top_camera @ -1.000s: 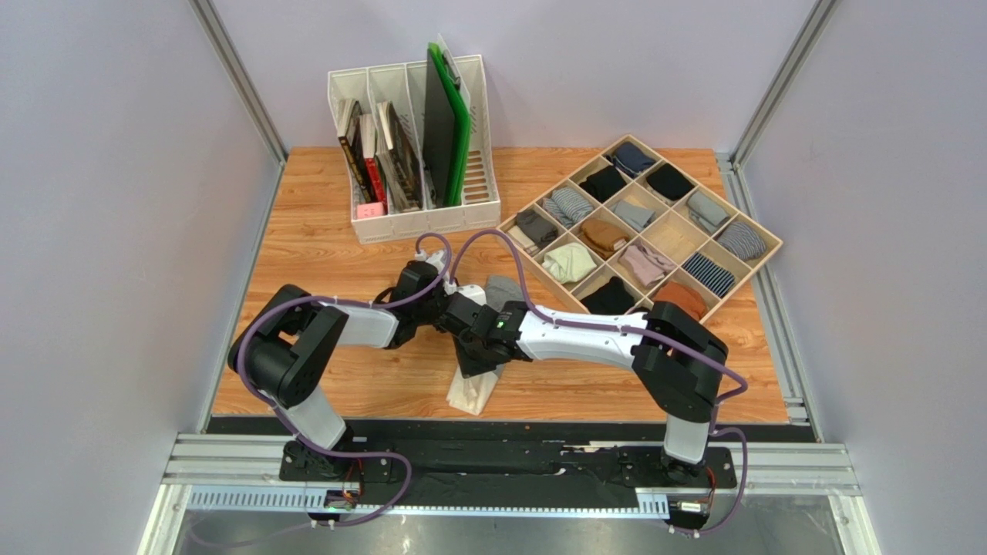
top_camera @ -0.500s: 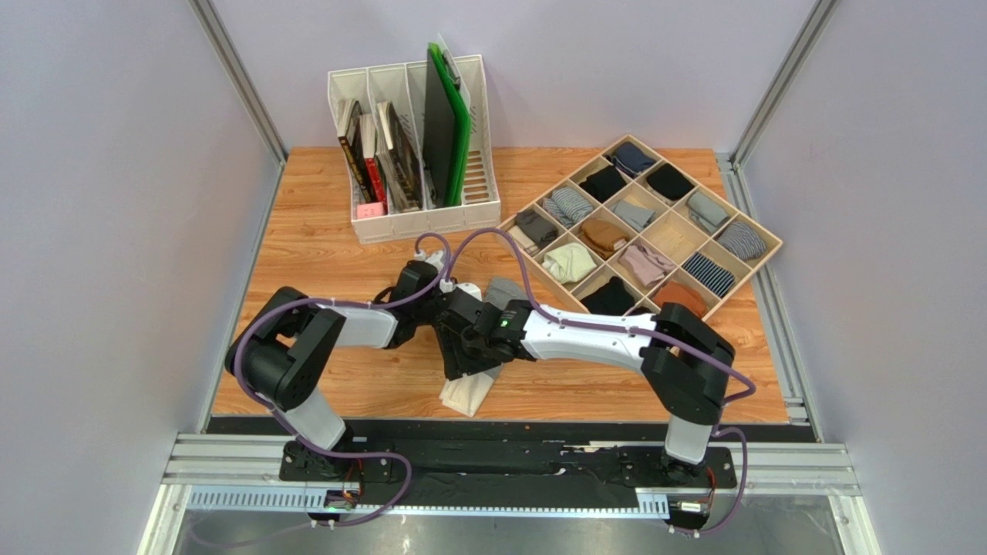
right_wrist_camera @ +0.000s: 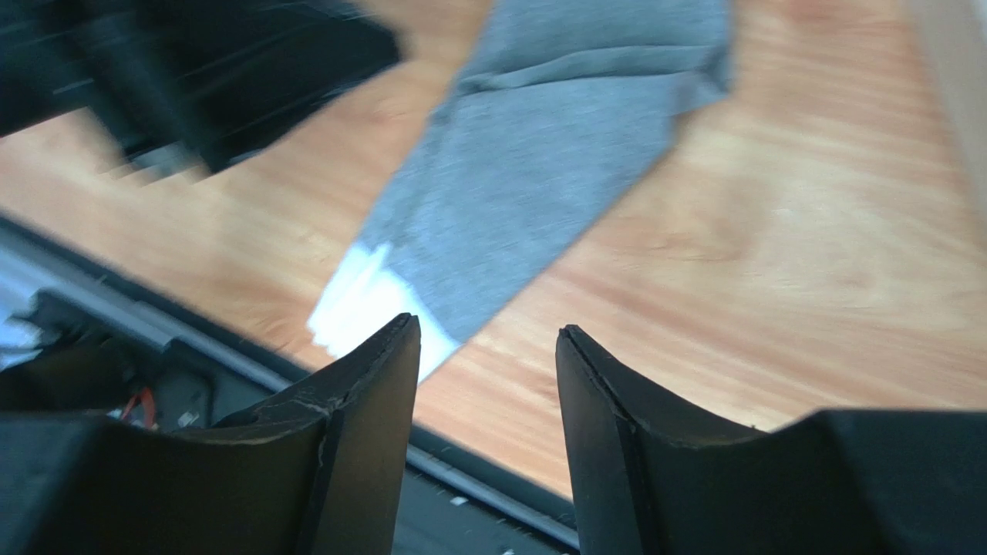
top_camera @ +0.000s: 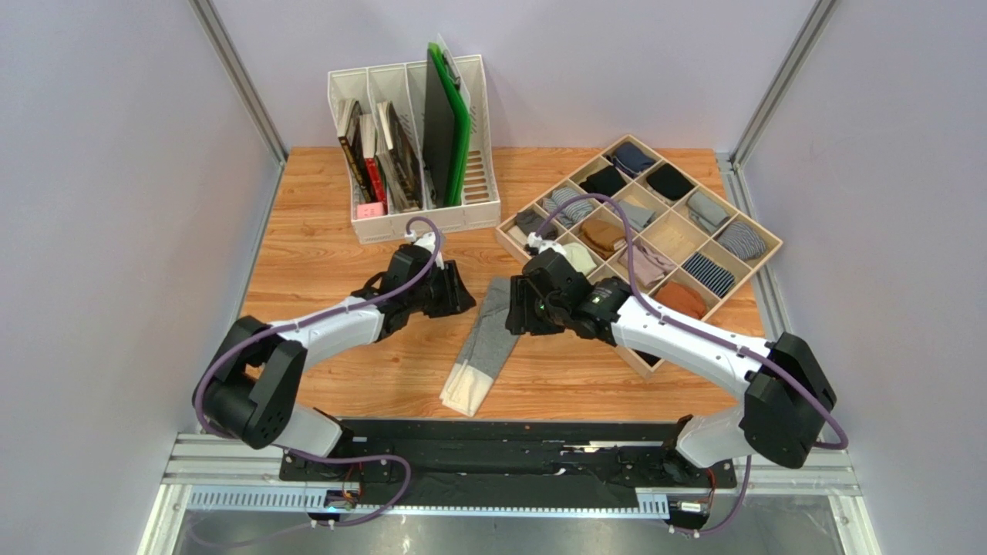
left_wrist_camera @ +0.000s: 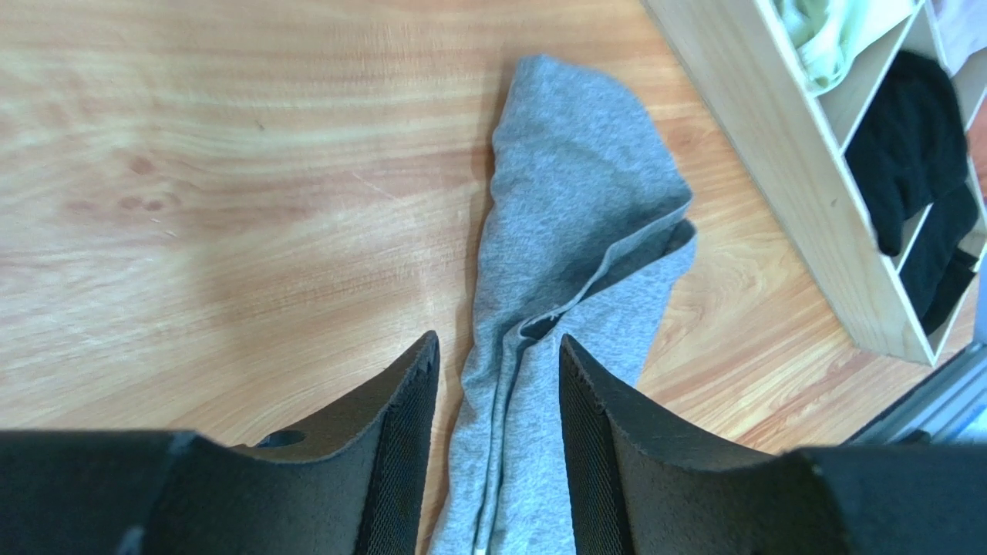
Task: Roll the underwear
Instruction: Fold the underwear at the center of the board.
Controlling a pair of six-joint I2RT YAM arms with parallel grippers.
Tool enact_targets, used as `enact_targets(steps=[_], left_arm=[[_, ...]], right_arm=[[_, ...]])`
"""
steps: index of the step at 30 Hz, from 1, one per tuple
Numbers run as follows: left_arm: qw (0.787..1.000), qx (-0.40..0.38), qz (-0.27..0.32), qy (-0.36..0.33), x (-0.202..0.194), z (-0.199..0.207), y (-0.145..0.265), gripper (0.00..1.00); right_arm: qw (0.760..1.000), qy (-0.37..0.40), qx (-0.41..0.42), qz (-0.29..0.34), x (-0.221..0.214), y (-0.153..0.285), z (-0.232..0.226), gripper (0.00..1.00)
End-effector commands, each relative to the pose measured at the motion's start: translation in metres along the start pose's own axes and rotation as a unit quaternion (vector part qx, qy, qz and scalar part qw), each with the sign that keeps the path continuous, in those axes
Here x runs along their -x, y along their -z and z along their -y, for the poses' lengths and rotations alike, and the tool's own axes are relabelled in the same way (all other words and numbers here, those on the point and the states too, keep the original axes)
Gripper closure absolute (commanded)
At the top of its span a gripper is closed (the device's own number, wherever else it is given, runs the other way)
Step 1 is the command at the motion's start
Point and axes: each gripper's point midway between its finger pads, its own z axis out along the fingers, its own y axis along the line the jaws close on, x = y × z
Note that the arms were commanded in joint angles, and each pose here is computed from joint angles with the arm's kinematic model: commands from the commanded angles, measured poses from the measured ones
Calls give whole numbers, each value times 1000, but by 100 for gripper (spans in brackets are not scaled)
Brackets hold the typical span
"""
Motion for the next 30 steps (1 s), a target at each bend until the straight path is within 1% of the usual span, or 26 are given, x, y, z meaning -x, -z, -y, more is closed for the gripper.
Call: enact_targets(steps=[1, 5, 8, 13, 17, 19, 23, 30], left_arm=[[999, -3, 21, -32, 13, 7, 18, 52], [998, -30, 16, -60, 6, 20, 18, 57], [996, -50, 10, -78, 2, 32, 13, 59], [993, -67, -17, -99, -9, 47, -1, 60], [993, -58, -36, -98, -18, 43, -12, 62], [993, -56, -41, -99, -21, 42, -14, 66], [993, -31, -45, -101, -23, 34, -19, 66], [993, -12, -45, -108, -26, 30, -21, 65]], right_arm=[[999, -5, -30, 13, 14, -10, 28, 50], [999, -18, -28, 6, 12, -22, 34, 50], [999, -25, -32, -13, 1, -35, 37, 51], [998, -37, -32, -27, -10, -45, 40, 52], [998, -39, -34, -30, -12, -48, 42, 52], [998, -37, -33, -30, -12, -48, 41, 52], [998, -38, -32, -31, -12, -49, 41, 52], [998, -39, -33, -36, -15, -51, 43, 52]])
